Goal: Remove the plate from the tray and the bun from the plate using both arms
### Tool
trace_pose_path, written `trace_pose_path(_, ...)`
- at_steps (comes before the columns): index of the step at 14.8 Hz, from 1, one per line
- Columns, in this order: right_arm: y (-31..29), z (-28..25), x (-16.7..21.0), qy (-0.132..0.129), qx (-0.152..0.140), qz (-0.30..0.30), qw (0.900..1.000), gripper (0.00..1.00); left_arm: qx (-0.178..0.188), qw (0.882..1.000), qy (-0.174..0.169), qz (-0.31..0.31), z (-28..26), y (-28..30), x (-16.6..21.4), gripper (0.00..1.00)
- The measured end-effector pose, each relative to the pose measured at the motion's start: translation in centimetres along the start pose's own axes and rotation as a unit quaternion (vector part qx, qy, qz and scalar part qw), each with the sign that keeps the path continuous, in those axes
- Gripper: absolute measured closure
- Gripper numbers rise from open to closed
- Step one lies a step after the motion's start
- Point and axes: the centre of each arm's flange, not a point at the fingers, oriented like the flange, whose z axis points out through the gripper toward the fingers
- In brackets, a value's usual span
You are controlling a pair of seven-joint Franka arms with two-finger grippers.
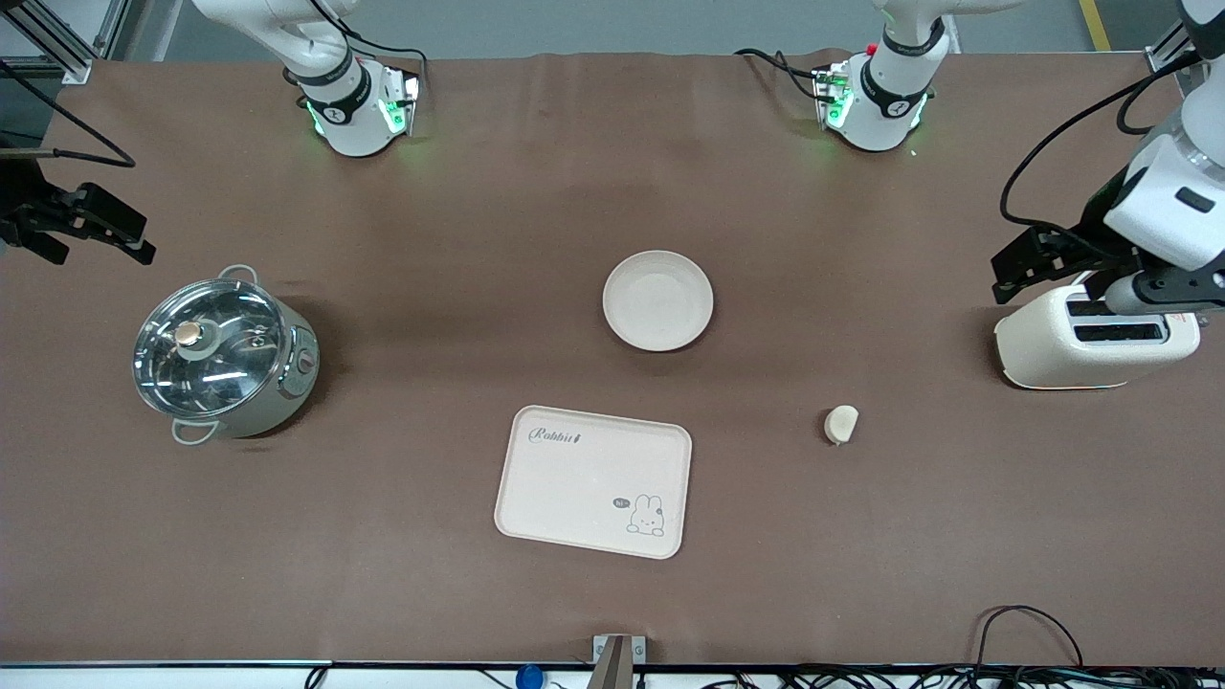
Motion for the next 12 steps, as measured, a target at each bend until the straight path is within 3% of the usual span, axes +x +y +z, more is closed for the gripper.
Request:
trace_pose_path(6, 0.0, 0.0, 0.0, 0.0, 0.0, 0.0, 1.0, 0.0, -0.004, 1.0, -0.012, -0.024, 1.2, -3.1, 0.9, 0.0)
trace_pose_path(9, 0.0, 0.0, 0.0, 0.0, 0.0, 0.0, 1.0, 0.0, -0.03, 0.997, -0.03, -0.057, 1.6, -6.0, 1.0, 0.0)
trace_pose_path(12, 0.0, 0.0, 0.0, 0.0, 0.0, 0.0, 1.0, 0.0, -0.024, 0.995, -0.056, -0.075, 2.1, -9.1, 0.7, 0.0)
